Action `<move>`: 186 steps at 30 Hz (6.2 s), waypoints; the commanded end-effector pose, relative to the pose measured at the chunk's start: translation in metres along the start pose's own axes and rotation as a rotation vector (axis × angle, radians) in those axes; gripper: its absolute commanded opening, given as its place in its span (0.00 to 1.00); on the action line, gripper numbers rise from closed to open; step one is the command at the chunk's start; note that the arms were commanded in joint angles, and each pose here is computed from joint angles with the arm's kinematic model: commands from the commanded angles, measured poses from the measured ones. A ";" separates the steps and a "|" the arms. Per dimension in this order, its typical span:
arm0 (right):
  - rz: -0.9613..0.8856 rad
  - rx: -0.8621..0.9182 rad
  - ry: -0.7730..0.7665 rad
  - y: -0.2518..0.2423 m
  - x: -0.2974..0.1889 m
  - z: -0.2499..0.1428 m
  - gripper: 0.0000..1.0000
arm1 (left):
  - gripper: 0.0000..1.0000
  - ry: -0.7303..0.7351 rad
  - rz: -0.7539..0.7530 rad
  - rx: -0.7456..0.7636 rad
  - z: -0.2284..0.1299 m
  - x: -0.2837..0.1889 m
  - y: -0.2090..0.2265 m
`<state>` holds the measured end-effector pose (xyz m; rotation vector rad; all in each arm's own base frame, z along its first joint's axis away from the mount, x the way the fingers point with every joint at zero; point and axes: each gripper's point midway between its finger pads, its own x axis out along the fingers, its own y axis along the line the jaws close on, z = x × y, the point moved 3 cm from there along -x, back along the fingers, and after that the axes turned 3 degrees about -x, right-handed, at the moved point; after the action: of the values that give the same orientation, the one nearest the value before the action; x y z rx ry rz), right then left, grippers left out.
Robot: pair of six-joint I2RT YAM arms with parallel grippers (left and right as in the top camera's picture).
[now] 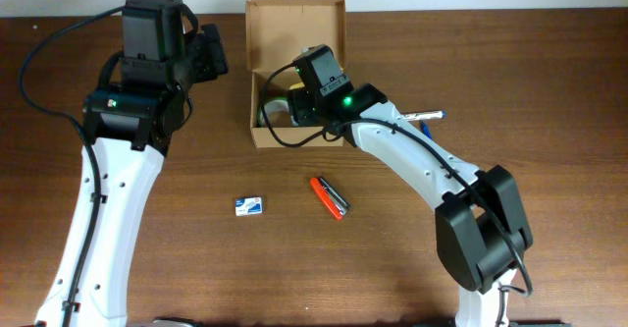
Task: Pack container
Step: 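Carry the yellow pad with the right gripper into the box beside the tape, then release the pad, withdraw the right gripper toward the red stapler, then lower the right gripper onto the red stapler and close on it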
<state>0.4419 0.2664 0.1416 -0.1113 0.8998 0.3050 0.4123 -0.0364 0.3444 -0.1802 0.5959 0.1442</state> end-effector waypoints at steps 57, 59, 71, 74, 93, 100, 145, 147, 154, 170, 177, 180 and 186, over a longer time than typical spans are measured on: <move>-0.121 0.082 0.104 -0.066 -0.094 0.016 0.95 | 0.86 -0.001 0.011 0.002 0.003 -0.012 0.005; -0.116 0.103 0.111 -0.074 -0.093 0.016 0.95 | 0.85 0.008 0.014 0.004 0.000 -0.011 0.006; -0.089 0.146 0.142 -0.098 -0.088 0.012 0.95 | 0.85 0.226 -0.068 0.003 -0.049 0.039 -0.012; -0.088 0.120 0.144 -0.098 -0.088 0.012 0.94 | 0.84 0.281 -0.063 0.001 -0.063 0.055 -0.013; 0.103 -0.132 0.204 -0.110 -0.091 0.001 0.99 | 0.82 0.372 -0.094 0.000 -0.089 0.094 -0.022; 0.138 -0.161 0.371 -0.087 -0.103 -0.035 0.89 | 0.83 0.350 -0.076 -0.026 -0.082 0.098 -0.008; 0.298 -0.630 0.435 0.030 -0.037 -0.191 0.97 | 0.83 0.310 -0.089 -0.076 -0.062 0.106 0.033; 0.275 -0.635 0.422 0.029 -0.030 -0.190 0.97 | 0.83 0.310 -0.089 -0.076 -0.062 0.106 0.033; 0.234 -0.641 0.392 0.025 -0.019 -0.187 0.98 | 0.83 0.311 -0.092 -0.077 -0.062 0.106 0.033; 0.267 -0.527 0.402 -0.001 -0.002 -0.188 0.98 | 0.83 0.302 -0.094 -0.077 -0.060 0.107 0.033; 0.292 -0.525 0.406 0.003 -0.004 -0.190 0.92 | 0.83 0.285 -0.098 -0.077 -0.057 0.108 0.032; 0.302 -0.522 0.408 0.004 -0.004 -0.191 0.77 | 0.83 0.284 -0.099 -0.077 -0.056 0.108 0.032; 0.314 -0.519 0.413 0.006 -0.005 -0.193 0.66 | 0.83 0.283 -0.099 -0.077 -0.056 0.108 0.032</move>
<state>0.2979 0.2271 0.0327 -0.5416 1.2063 0.8110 0.4630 -0.0057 0.2386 -0.3199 0.8509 0.0674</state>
